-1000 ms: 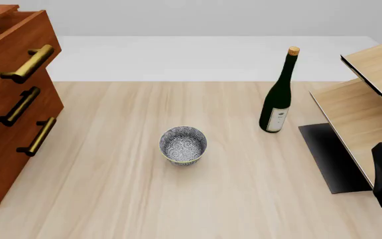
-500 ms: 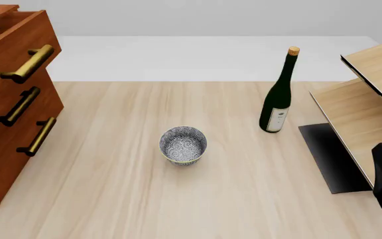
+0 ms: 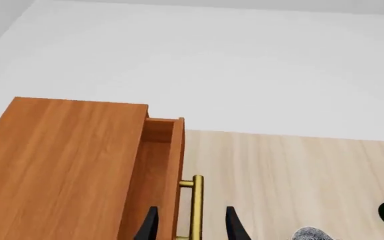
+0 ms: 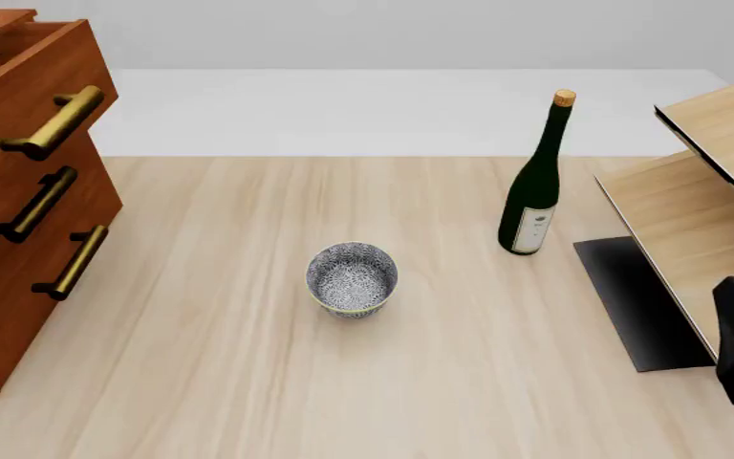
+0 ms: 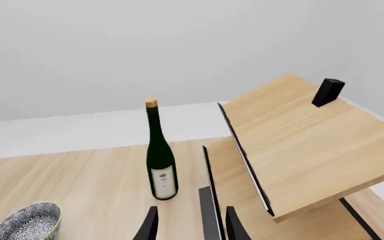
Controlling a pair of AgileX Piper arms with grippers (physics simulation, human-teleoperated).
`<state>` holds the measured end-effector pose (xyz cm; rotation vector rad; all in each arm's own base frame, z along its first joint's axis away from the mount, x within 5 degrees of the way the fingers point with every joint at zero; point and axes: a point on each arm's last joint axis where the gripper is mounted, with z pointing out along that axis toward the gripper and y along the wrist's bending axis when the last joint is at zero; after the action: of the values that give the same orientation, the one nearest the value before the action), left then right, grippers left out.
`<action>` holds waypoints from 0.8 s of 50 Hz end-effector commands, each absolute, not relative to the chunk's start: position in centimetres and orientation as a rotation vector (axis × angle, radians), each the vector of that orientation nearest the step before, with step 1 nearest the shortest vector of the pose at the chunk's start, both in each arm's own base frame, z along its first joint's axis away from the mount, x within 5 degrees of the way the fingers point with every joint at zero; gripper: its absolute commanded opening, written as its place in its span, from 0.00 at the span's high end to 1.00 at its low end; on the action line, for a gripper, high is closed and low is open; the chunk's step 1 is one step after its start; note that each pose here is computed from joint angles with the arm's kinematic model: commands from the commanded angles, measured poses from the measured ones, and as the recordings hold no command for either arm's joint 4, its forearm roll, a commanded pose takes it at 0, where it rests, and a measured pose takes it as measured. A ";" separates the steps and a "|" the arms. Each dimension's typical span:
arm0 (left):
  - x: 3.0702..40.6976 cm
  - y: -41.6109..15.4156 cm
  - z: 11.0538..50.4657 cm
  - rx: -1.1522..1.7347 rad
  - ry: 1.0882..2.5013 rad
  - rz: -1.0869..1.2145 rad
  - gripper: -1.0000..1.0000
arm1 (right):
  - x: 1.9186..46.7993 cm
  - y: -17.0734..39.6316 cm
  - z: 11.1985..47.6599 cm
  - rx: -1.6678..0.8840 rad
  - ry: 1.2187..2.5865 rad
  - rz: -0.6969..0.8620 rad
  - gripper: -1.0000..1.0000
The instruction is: Close the bottom drawer of the cabinet and open the top drawer.
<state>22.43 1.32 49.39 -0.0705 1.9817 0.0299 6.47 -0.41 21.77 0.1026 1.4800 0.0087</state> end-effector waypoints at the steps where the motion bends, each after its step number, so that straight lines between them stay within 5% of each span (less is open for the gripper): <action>1: 22.2 2.1 47.6 -0.140 2.014 0.033 0.00 | 6.4 -0.4 21.8 0.096 1.480 0.006 0.00; 40: 23.1 3.3 43.3 -0.209 2.070 0.049 0.00 | 6.4 -0.4 21.8 0.084 1.480 -0.001 0.00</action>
<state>23.03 2.94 44.12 -0.1899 2.0600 0.0433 6.41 -0.37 21.74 0.0859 1.4800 -0.0003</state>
